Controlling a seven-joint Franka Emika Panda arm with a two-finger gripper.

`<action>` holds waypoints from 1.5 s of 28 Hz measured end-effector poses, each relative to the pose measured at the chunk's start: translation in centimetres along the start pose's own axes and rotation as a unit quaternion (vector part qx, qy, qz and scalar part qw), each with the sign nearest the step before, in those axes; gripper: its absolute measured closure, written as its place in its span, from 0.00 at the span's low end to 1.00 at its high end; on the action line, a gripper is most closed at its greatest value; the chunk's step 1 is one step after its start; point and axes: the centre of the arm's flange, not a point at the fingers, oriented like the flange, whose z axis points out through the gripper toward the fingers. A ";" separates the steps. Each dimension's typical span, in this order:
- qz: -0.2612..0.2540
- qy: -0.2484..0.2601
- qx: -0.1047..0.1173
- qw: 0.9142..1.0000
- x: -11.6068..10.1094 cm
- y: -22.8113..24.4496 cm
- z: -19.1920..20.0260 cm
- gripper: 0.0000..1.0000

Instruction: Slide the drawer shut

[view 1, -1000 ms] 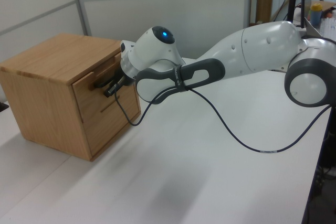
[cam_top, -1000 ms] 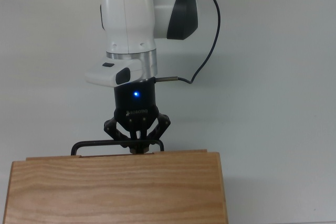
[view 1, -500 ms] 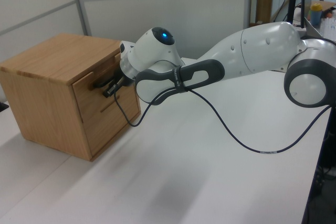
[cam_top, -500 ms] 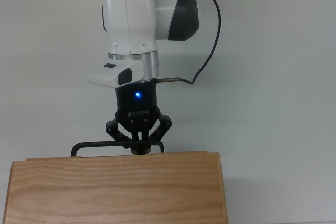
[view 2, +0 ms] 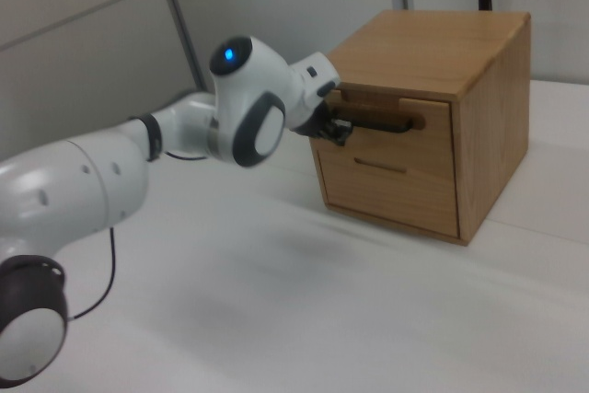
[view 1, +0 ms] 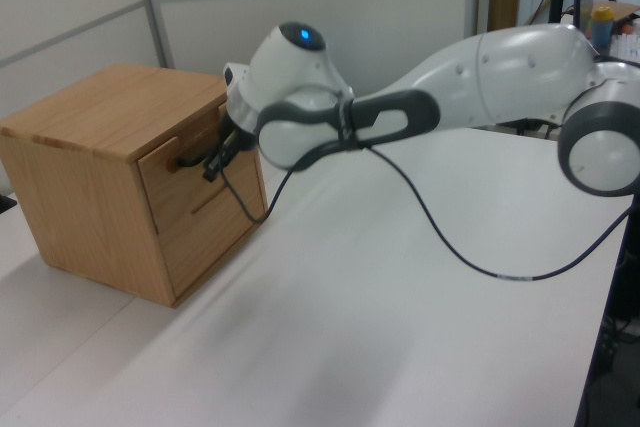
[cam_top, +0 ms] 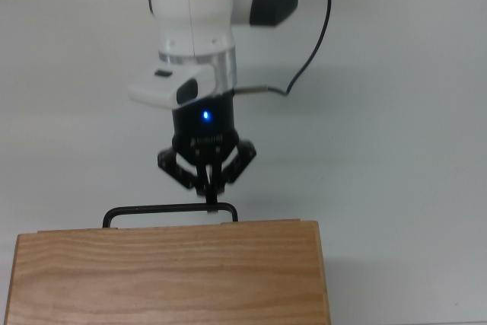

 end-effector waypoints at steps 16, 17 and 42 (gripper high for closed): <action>0.017 -0.242 0.018 0.970 -2.6 -0.6 -16.8 0.99; 0.022 -0.256 0.019 0.966 -3.0 -0.7 -17.4 0.99; 0.111 -0.292 -0.020 0.950 -4.5 1.5 -21.9 0.36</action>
